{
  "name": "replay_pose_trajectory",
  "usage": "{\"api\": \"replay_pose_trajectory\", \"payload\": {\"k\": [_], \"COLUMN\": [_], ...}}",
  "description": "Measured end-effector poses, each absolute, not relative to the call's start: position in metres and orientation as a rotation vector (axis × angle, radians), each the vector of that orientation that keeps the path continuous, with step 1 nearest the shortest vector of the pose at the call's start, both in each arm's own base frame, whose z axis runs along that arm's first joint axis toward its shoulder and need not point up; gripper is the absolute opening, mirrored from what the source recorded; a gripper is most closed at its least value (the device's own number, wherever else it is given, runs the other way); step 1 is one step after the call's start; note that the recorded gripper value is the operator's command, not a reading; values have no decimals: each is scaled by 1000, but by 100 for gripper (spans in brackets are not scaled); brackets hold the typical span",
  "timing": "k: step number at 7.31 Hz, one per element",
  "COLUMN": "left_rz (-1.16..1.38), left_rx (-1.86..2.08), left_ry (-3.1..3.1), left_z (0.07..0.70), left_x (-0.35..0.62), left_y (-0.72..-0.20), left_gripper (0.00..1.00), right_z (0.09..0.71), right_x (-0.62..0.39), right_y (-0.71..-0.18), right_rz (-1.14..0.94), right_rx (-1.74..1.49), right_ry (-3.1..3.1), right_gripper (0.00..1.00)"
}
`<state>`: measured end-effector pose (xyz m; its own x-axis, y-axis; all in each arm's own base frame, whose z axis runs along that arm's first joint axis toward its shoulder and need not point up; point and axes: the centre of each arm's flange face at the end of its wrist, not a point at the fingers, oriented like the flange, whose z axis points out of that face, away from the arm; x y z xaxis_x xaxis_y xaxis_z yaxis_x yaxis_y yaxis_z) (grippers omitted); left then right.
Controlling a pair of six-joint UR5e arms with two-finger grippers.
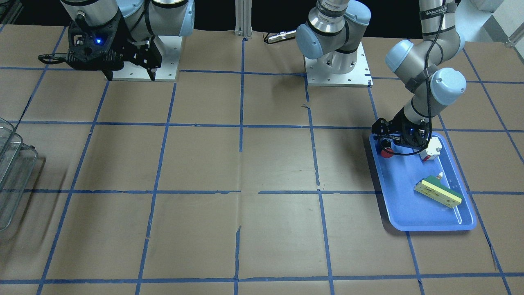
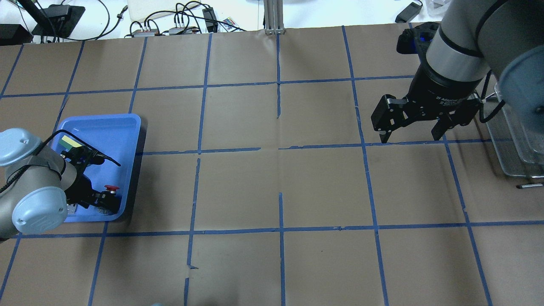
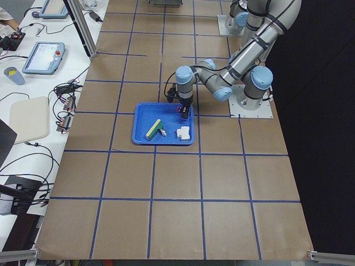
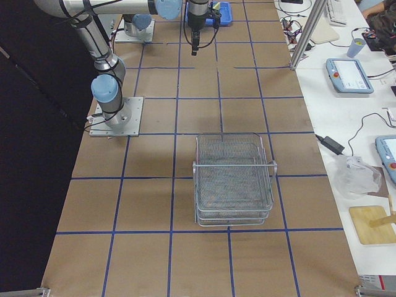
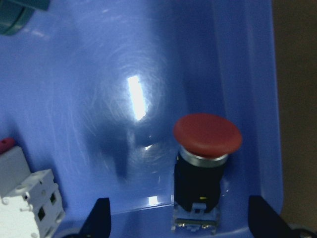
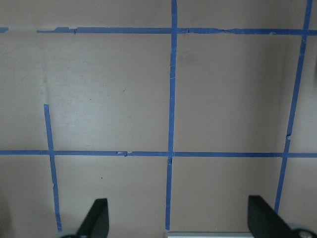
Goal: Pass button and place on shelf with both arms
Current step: 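Close the left gripper on the red button's black base, then lift the red button and carry it toward the right gripper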
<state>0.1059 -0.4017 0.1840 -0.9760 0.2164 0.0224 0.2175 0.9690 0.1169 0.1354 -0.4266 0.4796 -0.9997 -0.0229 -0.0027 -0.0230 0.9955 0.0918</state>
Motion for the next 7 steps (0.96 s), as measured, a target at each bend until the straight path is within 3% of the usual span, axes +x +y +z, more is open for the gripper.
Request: {"api": "replay_pose_trajectory", "payload": {"k": [1,3,7], "left_rz": [-192,-196,-86], "left_rx": [-389,-426,-776], "left_ry": [-3095,-3086,-3040], "left_z": [181,180,205], "left_x": [106,106,110], "left_y": [-401,-401,-428], "left_gripper": [16,0,0], "right_z": [479,479,483], "right_x": [135,135,137], "right_y": [-427,-429,-432], "right_rz": [136,115,96], "right_rx": [-41,-46,-58], "right_ry": [3139,3142,3120], "right_gripper": [100,100,100]}}
